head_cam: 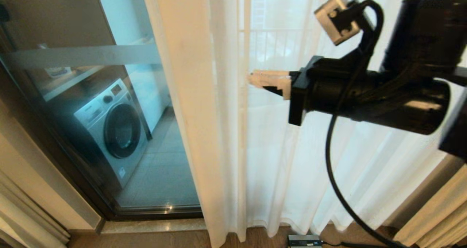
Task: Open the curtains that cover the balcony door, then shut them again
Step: Pull the inner curtains open on both sides
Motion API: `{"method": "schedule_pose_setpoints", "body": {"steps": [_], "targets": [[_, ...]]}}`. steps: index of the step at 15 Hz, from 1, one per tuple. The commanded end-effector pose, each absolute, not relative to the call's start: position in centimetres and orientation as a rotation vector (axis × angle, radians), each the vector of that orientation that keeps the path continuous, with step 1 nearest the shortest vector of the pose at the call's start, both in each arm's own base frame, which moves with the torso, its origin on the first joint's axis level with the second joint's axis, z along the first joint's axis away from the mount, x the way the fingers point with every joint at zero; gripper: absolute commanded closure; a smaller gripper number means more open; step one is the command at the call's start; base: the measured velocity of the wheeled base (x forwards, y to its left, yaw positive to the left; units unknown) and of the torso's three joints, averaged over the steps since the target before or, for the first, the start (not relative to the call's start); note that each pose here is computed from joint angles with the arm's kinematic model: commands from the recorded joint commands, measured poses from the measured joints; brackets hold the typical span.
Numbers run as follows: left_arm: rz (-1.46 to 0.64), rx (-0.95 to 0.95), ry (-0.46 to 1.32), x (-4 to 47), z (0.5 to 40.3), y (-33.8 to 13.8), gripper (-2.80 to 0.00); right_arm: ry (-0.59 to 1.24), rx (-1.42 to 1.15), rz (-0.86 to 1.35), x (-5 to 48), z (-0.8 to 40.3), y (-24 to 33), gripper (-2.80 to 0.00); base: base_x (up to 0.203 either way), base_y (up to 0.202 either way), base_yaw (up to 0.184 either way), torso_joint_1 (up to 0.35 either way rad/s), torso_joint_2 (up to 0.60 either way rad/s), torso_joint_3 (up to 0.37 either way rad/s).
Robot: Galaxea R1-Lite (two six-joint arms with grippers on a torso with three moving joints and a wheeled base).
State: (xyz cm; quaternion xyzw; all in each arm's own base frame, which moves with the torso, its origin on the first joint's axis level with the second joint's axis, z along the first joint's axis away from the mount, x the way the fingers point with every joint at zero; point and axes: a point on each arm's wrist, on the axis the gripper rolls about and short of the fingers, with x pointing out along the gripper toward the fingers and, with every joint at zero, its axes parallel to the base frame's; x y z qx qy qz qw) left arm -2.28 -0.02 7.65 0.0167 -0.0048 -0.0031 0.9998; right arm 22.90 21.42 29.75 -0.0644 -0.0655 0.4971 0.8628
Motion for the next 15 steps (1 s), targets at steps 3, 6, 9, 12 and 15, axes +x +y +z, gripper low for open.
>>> {"method": "schedule_pose_setpoints", "body": {"steps": [3,6,9,12,15], "targets": [[-0.006,0.034,-0.011,-2.3,7.7,0.0,0.0,-0.062,-0.103,1.091,25.9,26.5,26.3,0.0,0.0,0.0,0.0,0.0,0.0,0.0],[-0.006,0.034,-0.011,-2.3,7.7,0.0,0.0,-0.047,-0.016,1.103,26.6,26.9,28.0,0.0,0.0,0.0,0.0,0.0,0.0,0.0],[-0.006,0.034,-0.011,-2.3,7.7,0.0,0.0,-0.025,0.019,1.066,27.6,26.2,29.4,0.0,0.0,0.0,0.0,0.0,0.0,0.0],[-0.006,0.034,-0.011,-2.3,7.7,0.0,0.0,-0.014,0.094,1.018,28.2,26.2,30.9,0.0,0.0,0.0,0.0,0.0,0.0,0.0],[-0.006,0.034,-0.011,-2.3,7.7,0.0,0.0,0.004,0.182,0.979,28.5,26.2,32.4,0.0,0.0,0.0,0.0,0.0,0.0,0.0]]}}
